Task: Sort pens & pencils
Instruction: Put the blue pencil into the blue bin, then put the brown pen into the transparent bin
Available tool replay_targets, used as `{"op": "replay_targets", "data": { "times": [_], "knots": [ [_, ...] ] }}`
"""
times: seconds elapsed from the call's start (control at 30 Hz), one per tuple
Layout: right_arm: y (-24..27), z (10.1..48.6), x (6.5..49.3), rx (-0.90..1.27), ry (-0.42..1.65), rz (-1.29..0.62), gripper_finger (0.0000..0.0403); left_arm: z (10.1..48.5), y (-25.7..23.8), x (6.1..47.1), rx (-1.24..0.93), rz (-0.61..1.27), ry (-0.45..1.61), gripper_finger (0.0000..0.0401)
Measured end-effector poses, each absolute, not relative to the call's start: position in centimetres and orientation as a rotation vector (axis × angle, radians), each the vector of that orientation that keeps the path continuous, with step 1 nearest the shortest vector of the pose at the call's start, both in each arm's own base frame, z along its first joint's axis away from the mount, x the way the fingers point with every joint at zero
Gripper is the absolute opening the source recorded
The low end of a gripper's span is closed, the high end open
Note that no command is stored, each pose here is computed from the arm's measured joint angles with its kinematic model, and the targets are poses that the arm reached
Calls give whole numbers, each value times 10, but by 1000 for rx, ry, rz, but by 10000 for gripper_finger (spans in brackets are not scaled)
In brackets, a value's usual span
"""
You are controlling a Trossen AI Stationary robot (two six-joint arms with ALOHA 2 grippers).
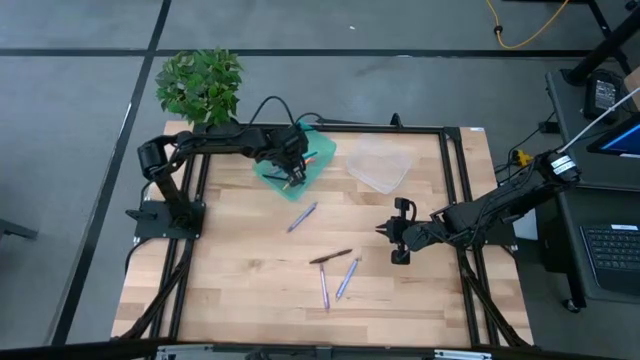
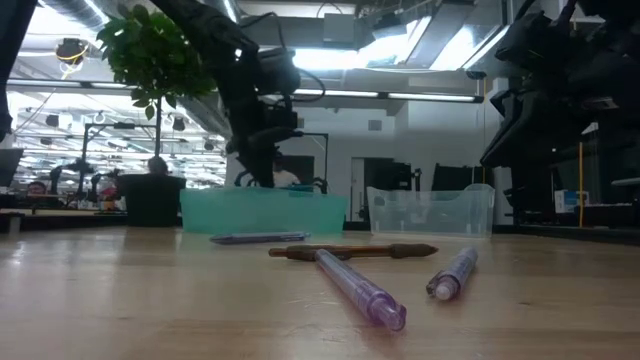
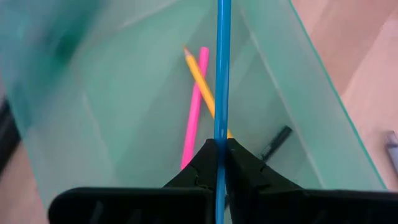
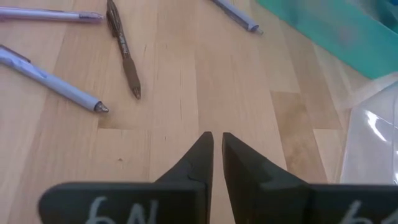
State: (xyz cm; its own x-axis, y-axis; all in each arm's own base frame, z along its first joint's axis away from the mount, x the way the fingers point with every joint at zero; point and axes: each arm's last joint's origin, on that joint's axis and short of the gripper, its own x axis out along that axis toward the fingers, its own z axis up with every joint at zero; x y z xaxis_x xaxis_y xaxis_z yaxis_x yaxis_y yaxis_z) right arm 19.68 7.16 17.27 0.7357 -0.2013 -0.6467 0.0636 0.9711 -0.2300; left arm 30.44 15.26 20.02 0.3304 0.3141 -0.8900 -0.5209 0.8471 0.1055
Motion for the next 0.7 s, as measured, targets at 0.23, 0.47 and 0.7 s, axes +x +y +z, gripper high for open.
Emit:
{"op": "replay_targets", "data": {
  "times": [0.23, 0.47, 0.7],
  "knots": [
    [72, 173, 197, -198, 731, -146, 37, 199, 153, 302, -235, 529, 1124, 12],
    [72, 173, 197, -198, 731, -146, 37, 199, 153, 301, -211, 566, 1140, 45],
    [72, 173, 197, -197, 731, -146, 37, 199, 153, 301, -154, 551, 1154, 67]
  ]
}}
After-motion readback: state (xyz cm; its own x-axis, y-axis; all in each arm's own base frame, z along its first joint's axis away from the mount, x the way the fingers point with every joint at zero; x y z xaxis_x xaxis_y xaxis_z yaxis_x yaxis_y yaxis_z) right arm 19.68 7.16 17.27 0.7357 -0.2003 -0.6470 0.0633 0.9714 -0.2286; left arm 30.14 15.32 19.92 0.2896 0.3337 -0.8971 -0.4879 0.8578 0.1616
